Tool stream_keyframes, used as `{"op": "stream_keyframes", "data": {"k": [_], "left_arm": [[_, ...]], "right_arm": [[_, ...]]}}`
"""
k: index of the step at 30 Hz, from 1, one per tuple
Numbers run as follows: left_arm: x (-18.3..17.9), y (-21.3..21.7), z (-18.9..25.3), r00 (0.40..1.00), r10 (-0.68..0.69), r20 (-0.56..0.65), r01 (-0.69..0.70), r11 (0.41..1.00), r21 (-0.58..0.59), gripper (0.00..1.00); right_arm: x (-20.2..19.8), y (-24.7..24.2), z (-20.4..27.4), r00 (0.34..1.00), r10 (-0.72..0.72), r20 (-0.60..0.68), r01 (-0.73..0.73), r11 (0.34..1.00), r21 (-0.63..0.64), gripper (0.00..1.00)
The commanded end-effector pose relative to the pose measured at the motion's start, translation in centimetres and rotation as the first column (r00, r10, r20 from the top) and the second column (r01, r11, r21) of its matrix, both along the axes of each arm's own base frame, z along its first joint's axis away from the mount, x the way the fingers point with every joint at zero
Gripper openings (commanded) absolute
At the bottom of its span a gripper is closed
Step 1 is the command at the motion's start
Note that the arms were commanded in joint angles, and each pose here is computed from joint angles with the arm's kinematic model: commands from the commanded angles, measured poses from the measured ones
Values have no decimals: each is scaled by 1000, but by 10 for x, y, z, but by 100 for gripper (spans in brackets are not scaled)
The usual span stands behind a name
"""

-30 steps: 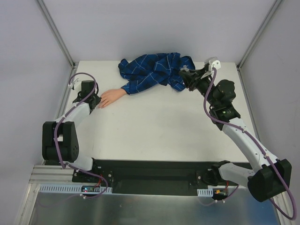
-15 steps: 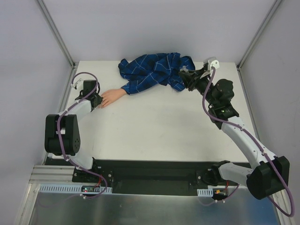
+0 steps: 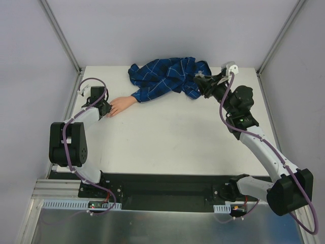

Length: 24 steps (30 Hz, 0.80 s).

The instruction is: Paint the nails

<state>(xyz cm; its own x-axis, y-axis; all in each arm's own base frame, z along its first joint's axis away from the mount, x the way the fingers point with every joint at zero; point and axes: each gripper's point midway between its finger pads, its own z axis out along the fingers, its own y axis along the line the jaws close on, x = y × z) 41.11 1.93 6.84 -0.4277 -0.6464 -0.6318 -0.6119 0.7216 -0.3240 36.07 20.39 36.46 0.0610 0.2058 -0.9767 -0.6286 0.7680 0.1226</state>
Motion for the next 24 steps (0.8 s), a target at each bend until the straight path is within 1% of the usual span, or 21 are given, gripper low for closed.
{"op": "stream_keyframes", "data": {"k": [1,8,13,14,24], "left_arm": [[8,1,7,1000,16,26,-15,1000,-16,0],[5,7,7,999,28,21,-29,1000,7,0],[7,5,6,999,27,19,-27,1000,1,0],[2,5,1,999,31,-9,-31,1000,-1,0],[-2,6,0,999,37,-23,-37,999,-3,0]], "right_arm": [[-3,1,20,997,20,73,-23,999,36,0],[-3,0,20,997,19,70,-22,999,39,0],[-3,1,20,997,27,69,-30,999,43,0],[-3,1,20,997,27,69,-30,999,43,0],[-2,2,19,997,33,66,-36,998,48,0]]}}
